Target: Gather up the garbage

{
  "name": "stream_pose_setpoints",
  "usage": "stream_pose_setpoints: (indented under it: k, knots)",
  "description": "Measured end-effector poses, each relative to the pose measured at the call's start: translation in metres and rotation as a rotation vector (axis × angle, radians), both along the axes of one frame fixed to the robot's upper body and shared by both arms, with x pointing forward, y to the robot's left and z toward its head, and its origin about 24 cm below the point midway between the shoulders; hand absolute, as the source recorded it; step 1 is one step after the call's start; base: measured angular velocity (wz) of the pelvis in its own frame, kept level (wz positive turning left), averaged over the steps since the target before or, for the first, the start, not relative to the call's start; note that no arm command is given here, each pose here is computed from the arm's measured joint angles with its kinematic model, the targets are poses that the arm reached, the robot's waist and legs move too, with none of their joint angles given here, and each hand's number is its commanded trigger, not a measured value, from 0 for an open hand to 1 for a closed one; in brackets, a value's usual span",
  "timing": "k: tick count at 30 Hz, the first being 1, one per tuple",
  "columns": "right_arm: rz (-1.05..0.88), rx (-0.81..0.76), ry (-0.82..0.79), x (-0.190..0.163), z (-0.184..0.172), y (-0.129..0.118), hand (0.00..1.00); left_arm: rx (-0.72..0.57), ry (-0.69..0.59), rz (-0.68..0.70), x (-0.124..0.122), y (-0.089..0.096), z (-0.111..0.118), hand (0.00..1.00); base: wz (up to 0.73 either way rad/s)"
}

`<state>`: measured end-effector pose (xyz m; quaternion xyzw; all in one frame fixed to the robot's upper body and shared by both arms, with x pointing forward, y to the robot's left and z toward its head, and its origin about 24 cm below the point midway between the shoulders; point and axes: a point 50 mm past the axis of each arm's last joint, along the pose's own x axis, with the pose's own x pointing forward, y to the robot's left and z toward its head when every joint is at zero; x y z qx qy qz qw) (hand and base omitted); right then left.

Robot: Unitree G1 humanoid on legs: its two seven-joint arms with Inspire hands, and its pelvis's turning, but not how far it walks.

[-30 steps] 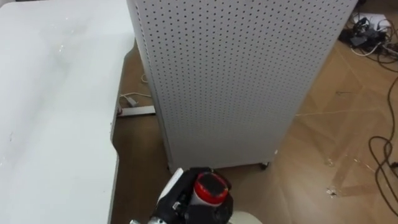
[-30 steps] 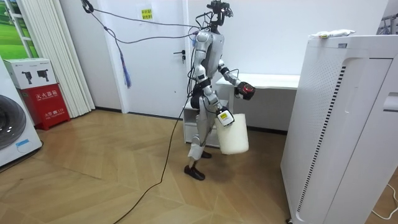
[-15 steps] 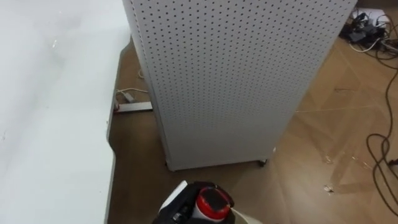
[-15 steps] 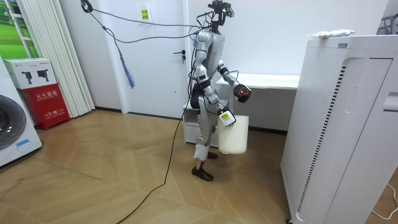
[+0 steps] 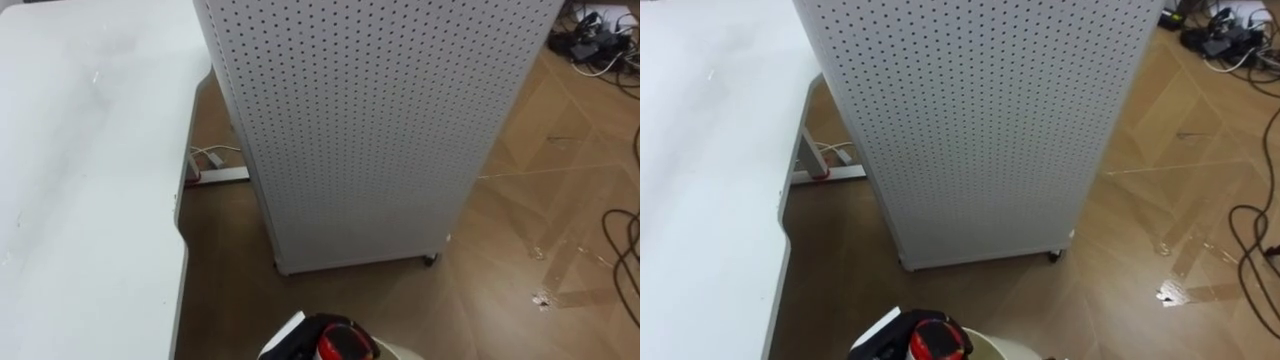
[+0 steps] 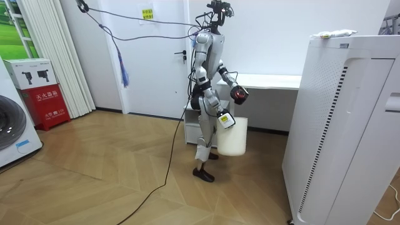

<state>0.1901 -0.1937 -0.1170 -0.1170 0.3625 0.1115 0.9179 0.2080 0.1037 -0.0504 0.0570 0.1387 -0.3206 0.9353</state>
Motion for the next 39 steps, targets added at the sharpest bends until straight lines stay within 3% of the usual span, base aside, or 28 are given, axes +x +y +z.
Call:
stream_pose_setpoints:
  k: [3, 5, 10, 14, 24, 33, 35, 39]
  knots:
    - [0.006, 0.004, 0.004, 0.000, 0.000, 0.001, 1.00, 0.049, 0.016, -0.019, -0.003, 0.001, -0.007, 0.51, -0.08]
    - [0.012, 0.006, 0.008, -0.001, -0.001, 0.001, 1.00, 0.071, 0.023, -0.031, -0.005, 0.001, -0.009, 0.34, 0.00]
    - [0.021, 0.008, 0.016, -0.001, -0.001, 0.003, 1.00, 0.089, 0.031, -0.037, -0.006, 0.001, -0.011, 0.32, 0.00]
    - [0.030, 0.009, 0.022, -0.002, -0.002, 0.003, 1.00, 0.090, 0.035, -0.037, -0.006, 0.001, -0.012, 0.25, 0.00]
    - [0.023, -0.027, 0.038, -0.004, -0.003, -0.005, 1.00, 0.089, 0.052, -0.048, -0.008, 0.000, -0.014, 0.24, 0.00]
    - [0.023, -0.019, 0.032, -0.001, -0.002, -0.003, 1.00, 0.097, 0.070, -0.048, -0.012, 0.002, -0.017, 0.10, 0.00]
    - [0.023, -0.019, 0.032, -0.001, -0.002, -0.003, 1.00, 0.096, 0.067, -0.047, -0.011, 0.002, -0.016, 0.00, 0.00]
    - [0.021, -0.020, 0.031, -0.002, -0.002, -0.003, 1.00, 0.083, 0.019, -0.029, -0.006, 0.001, -0.007, 0.00, 0.00]
